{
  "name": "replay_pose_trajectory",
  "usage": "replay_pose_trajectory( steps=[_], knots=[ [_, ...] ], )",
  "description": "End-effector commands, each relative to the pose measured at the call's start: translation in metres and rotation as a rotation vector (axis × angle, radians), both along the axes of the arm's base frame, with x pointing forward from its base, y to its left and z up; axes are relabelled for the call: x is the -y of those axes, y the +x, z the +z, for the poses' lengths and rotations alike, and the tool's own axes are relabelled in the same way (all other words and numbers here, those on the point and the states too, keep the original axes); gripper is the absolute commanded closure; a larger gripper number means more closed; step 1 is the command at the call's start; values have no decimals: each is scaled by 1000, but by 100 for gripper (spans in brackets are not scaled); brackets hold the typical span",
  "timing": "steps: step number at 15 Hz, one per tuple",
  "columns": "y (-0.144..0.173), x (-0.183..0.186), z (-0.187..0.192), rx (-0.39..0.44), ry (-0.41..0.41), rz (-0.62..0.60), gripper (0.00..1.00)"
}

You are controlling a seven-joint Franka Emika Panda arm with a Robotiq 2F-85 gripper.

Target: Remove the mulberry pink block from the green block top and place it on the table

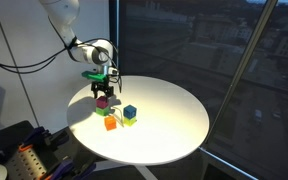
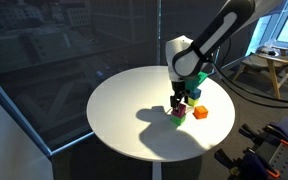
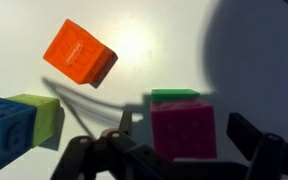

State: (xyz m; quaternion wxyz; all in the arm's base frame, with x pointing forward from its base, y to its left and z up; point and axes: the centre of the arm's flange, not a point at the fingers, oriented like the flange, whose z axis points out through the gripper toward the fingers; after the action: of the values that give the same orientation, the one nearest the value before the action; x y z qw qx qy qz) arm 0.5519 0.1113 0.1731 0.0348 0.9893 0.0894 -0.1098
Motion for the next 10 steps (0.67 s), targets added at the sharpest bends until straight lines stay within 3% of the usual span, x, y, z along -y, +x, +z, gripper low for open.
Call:
replay_pose_trajectory(
  steps=[1,5,10],
  knots=[
    [7,0,-4,8,-10,-7,34],
    [7,0,-4,7,-12,-5,66],
    [10,-1,9,63,-1,-7,67]
  ],
)
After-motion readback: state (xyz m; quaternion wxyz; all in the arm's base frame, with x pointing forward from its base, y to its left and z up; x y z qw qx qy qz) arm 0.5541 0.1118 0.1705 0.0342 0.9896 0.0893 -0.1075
